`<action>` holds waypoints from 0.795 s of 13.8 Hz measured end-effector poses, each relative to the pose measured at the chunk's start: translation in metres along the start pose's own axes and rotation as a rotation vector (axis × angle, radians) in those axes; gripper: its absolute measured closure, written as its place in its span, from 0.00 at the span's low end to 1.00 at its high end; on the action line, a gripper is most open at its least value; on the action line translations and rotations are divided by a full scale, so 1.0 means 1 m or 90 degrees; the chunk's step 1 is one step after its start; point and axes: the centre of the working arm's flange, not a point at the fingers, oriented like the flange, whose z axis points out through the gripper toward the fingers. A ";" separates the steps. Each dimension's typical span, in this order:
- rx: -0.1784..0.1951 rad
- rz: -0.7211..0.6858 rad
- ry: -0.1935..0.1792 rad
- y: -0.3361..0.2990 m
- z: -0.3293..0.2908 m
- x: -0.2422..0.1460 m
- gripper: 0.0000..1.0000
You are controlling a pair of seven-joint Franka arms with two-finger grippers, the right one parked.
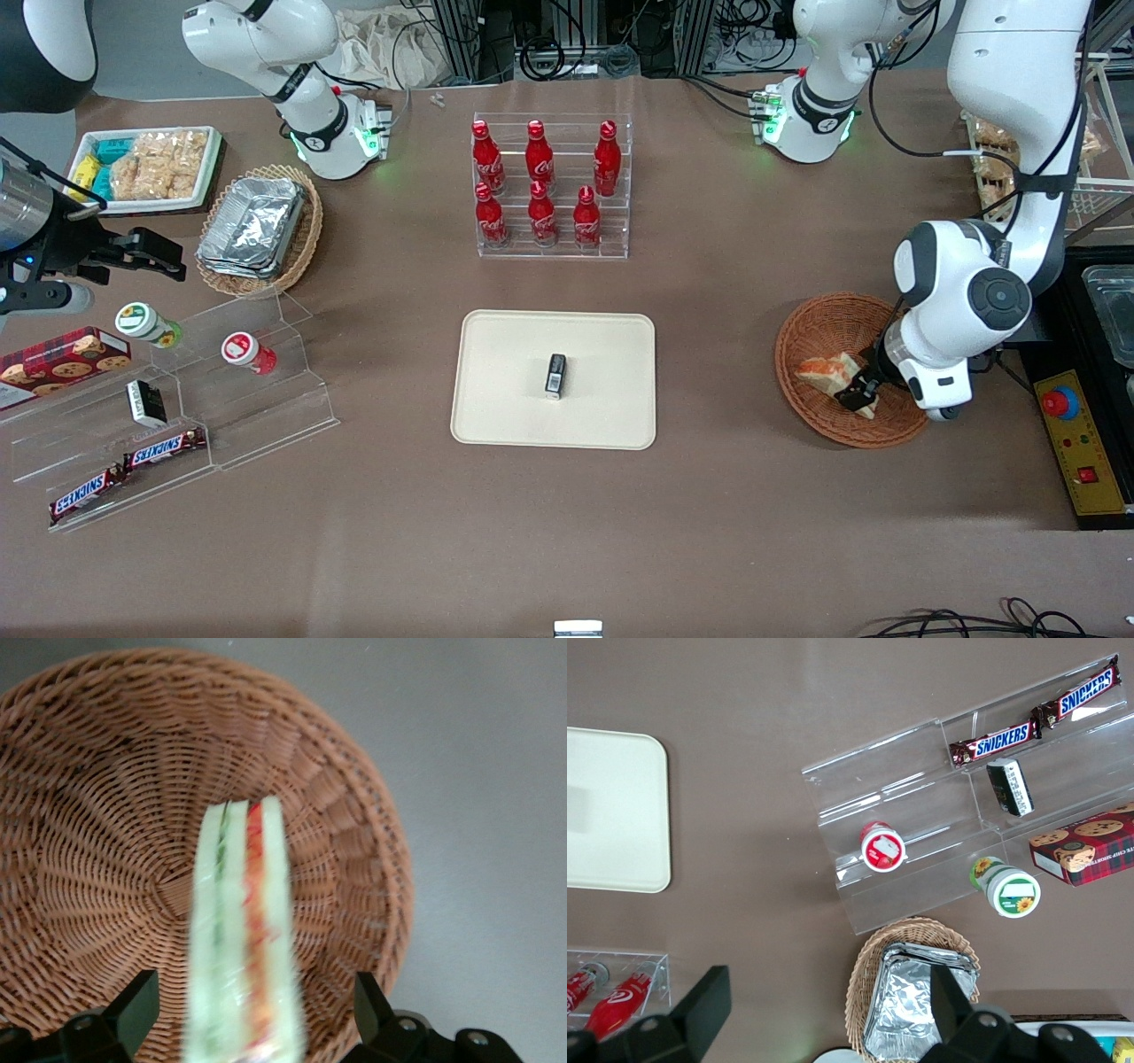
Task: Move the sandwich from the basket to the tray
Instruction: 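Close the left gripper on the sandwich's wrapped end, then lift the sandwich up out of the basket with the left gripper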
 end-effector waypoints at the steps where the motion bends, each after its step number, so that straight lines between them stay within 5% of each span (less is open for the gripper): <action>1: -0.004 -0.002 0.002 0.002 -0.003 0.001 0.00; 11: 0.024 -0.004 -0.016 -0.004 0.027 -0.004 0.00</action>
